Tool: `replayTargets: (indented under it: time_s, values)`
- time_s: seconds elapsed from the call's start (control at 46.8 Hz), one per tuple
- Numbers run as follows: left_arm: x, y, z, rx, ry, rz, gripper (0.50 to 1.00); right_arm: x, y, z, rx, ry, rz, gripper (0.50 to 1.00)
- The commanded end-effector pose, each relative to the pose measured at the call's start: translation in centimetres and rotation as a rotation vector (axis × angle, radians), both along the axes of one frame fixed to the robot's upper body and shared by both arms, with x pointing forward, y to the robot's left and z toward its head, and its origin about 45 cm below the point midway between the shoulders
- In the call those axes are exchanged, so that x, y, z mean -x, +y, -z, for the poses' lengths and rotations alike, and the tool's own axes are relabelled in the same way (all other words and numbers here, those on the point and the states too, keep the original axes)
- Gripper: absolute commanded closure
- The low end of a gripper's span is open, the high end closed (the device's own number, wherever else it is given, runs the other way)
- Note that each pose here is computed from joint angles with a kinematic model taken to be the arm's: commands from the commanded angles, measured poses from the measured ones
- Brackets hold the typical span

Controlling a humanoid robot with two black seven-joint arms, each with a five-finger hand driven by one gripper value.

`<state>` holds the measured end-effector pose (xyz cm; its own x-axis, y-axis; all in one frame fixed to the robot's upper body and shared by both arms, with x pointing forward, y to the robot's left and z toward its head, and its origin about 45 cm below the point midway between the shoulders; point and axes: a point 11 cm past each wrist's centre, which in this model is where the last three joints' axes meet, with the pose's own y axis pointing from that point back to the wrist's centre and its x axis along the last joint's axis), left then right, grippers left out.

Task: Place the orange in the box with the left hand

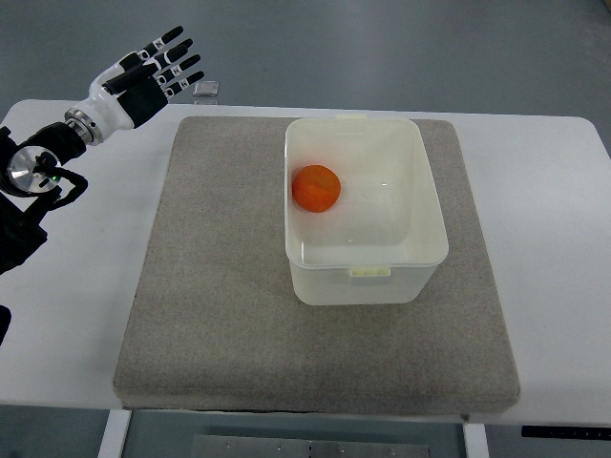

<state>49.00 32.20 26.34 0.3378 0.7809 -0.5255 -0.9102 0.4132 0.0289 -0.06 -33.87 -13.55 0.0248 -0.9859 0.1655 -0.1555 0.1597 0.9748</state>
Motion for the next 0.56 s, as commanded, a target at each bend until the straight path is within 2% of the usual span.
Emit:
replayTargets:
  time_s: [0.0,0.534]
  values:
    - [0.02,0.09,0.10,-0.001,0.003,-0.002,0.501,-0.01,0.00,0.00,0.000,-0.001,0.000,0.574]
    - [-0.10,-0.23,-0.18,-0.012,-0.002,0.007,0.504,0.05,0.14,0.01,-0.006,-0.003,-0.002,0.574]
